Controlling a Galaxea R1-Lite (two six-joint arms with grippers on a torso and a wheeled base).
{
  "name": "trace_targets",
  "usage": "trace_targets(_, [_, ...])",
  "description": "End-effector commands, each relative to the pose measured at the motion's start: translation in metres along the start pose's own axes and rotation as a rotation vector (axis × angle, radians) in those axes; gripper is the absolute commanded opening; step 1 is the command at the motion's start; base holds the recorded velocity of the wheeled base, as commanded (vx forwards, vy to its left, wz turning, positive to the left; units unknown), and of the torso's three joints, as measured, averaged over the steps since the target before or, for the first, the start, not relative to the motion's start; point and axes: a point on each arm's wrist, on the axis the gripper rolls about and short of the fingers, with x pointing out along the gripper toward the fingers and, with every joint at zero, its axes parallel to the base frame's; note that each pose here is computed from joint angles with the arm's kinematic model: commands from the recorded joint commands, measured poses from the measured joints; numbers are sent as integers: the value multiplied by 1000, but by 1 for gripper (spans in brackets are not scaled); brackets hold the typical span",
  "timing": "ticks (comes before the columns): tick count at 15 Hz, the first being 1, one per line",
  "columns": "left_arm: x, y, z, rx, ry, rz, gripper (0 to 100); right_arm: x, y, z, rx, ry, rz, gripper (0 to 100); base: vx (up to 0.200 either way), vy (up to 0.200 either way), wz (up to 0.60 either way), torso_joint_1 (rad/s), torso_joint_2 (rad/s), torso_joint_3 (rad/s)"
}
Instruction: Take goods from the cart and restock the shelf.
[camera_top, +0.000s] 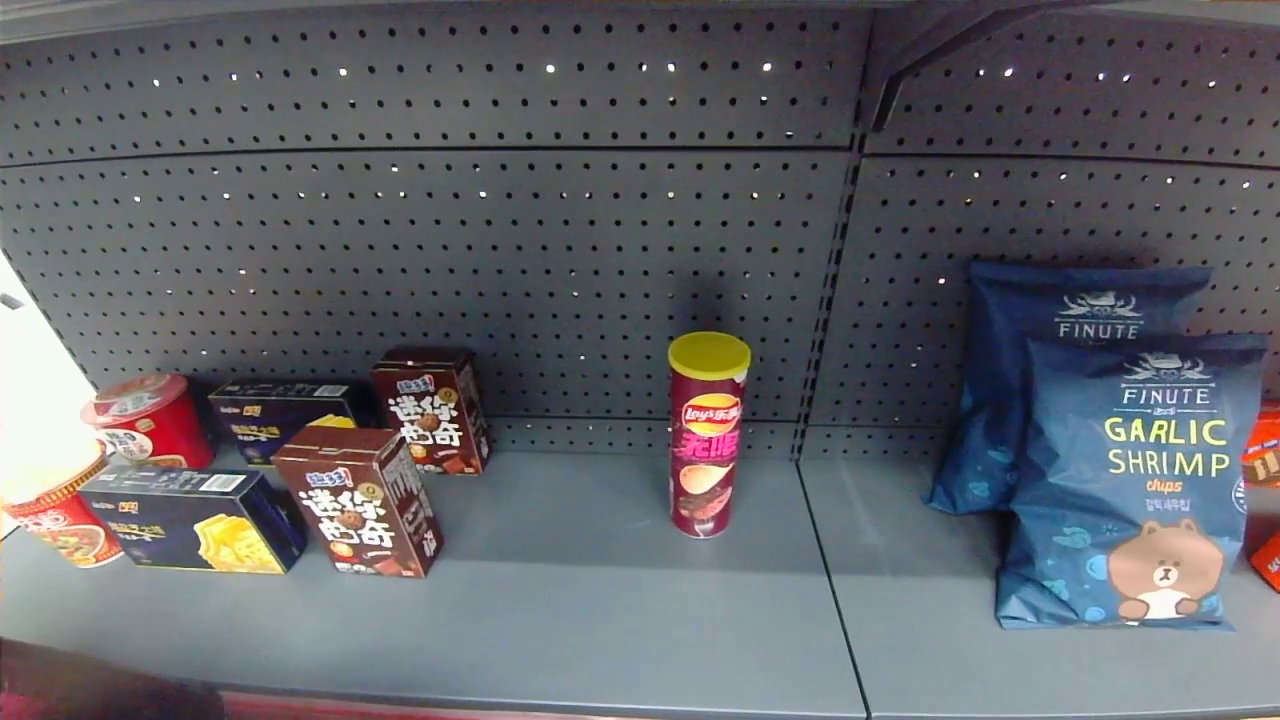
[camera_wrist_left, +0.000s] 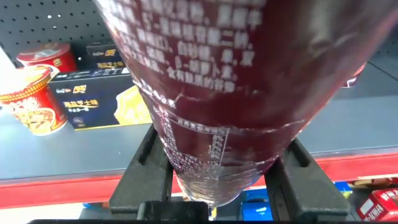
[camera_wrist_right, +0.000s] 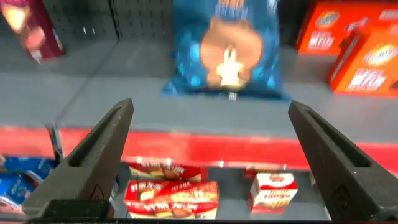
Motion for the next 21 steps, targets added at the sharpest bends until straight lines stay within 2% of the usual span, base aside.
trace_targets(1, [2,0,0,1,14,-1,0,39,0,81,28,91,103,100,0,0,0,0,0,0])
trace_targets(2, [2,0,-1,4,14,-1,0,43,5,81,25,102,307,100,0,0,0,0,0,0])
trace_targets(5, [3,0,3,3,13,-2,0,60,15,111,58,117,509,100,0,0,0,0,0,0])
trace_targets(6, [4,0,4,3,17,-2,0,78,23,119,47,150,559,100,0,0,0,0,0,0])
trace_targets(8, [6,0,5,3,23,-3,0,117,47,128,34,110,643,100,0,0,0,0,0,0])
trace_targets(10, [6,0,6,3,22,-4,0,144,63,122,27,127,672,100,0,0,0,0,0,0])
trace_targets(11, [6,0,8,3,16,-2,0,166,76,113,8,156,745,100,0,0,0,0,0,0])
trace_targets(13, [5,0,11,3,2,0,0,189,88,105,-33,155,829,100,0,0,0,0,0,0])
trace_targets(16, [5,0,13,3,-3,0,0,223,105,89,-28,140,1029,100,0,0,0,0,0,0])
trace_targets(18, [5,1,15,1,-7,0,0,249,115,77,-26,150,1068,100,0,0,0,0,0,0])
trace_targets(21, [5,1,15,0,-9,0,0,280,126,76,-19,134,1129,100,0,0,0,0,0,0])
